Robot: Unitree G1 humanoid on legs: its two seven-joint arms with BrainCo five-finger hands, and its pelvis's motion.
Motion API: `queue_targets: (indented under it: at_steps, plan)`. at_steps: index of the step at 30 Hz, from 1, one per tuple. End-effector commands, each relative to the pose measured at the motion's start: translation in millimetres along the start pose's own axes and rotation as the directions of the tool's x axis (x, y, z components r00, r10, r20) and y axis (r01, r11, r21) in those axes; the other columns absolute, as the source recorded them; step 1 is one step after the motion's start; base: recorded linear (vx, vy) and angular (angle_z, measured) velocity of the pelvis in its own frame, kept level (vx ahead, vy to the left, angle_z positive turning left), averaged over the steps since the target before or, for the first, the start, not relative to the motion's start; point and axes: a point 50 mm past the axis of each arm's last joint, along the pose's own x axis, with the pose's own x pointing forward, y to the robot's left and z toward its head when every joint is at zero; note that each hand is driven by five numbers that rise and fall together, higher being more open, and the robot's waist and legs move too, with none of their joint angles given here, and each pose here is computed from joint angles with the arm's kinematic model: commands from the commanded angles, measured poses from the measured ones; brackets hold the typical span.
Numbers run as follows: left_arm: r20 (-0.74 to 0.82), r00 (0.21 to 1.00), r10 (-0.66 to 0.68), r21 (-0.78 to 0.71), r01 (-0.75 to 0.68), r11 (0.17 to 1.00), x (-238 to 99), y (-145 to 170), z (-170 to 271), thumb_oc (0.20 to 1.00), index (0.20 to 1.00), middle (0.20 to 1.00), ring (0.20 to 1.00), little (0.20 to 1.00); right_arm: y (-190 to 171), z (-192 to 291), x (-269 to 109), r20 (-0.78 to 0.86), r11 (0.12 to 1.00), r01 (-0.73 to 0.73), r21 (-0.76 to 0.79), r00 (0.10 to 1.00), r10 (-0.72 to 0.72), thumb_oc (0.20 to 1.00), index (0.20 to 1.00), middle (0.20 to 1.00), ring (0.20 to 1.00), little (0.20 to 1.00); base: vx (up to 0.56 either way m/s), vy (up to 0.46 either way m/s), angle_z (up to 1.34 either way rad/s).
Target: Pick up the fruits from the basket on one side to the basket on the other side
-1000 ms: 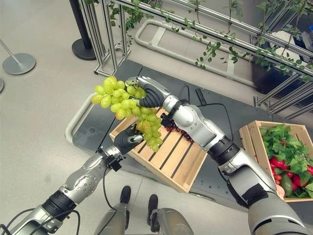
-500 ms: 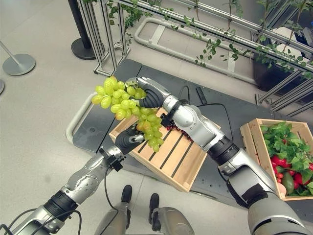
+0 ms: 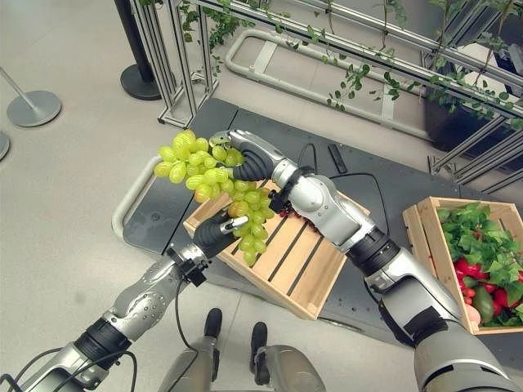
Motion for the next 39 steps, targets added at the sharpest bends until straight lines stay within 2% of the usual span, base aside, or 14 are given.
queue_targets:
  at_steps: [1,8,20,21,22,23,28,39]
  plan:
    - [0.09,0.994,-0.064,0.024,0.062,0.998,7.8,-12.0,13.9,0.2,0.2,0.2,0.2,0.2,-9.5,27.0,7.3,0.13,0.998,0.064,0.0,0.989,-0.063,0.2,0.2,0.2,0.2,0.2,0.0,0.0,0.0]
    - [0.097,0.994,-0.056,0.019,0.055,0.998,8.1,-12.0,13.4,0.238,0.238,0.238,0.238,0.238,-8.5,28.0,7.5,0.134,0.998,0.064,0.004,0.989,-0.064,0.2,0.2,0.2,0.2,0.2,0.0,0.0,0.0]
    - [0.097,0.994,-0.042,0.016,0.04,0.999,6.7,-9.8,12.0,0.2,0.2,0.2,0.2,0.2,-6.8,27.7,6.8,0.133,0.998,0.055,0.021,0.989,-0.058,0.2,0.2,0.2,0.2,0.2,0.0,0.0,0.0]
    - [0.099,0.994,-0.041,0.019,0.04,0.999,6.7,-9.8,12.4,0.2,0.2,0.2,0.2,0.2,-6.8,26.4,6.6,0.125,0.998,0.056,0.026,0.99,-0.059,0.853,0.853,0.853,0.853,0.853,0.0,0.0,0.0]
    - [0.099,0.994,-0.041,0.019,0.04,0.999,6.7,-9.8,12.4,0.2,0.2,0.2,0.2,0.2,-6.8,26.4,6.6,0.125,0.998,0.056,0.026,0.99,-0.058,0.853,0.853,0.853,0.853,0.853,0.0,0.0,0.0]
    - [0.099,0.994,-0.042,0.02,0.04,0.999,6.8,-9.9,12.6,0.2,0.2,0.2,0.2,0.2,-7.0,26.1,6.5,0.124,0.998,0.058,0.028,0.99,-0.061,1.0,1.0,1.0,1.0,1.0,0.0,0.0,0.0]
    - [0.102,0.994,-0.035,0.025,0.033,0.999,6.2,-9.0,12.7,0.2,0.2,0.2,0.2,0.2,-6.1,23.0,4.1,0.114,0.994,0.068,0.081,0.99,-0.077,1.0,1.0,1.0,1.0,1.0,0.0,0.0,0.0]
    - [0.116,0.993,-0.02,0.033,0.016,0.999,3.5,-6.4,14.6,0.2,0.2,0.2,0.2,0.2,-11.3,9.8,-6.2,0.06,0.989,0.11,0.095,0.991,-0.116,1.0,1.0,1.0,1.0,1.0,0.0,0.0,0.0]
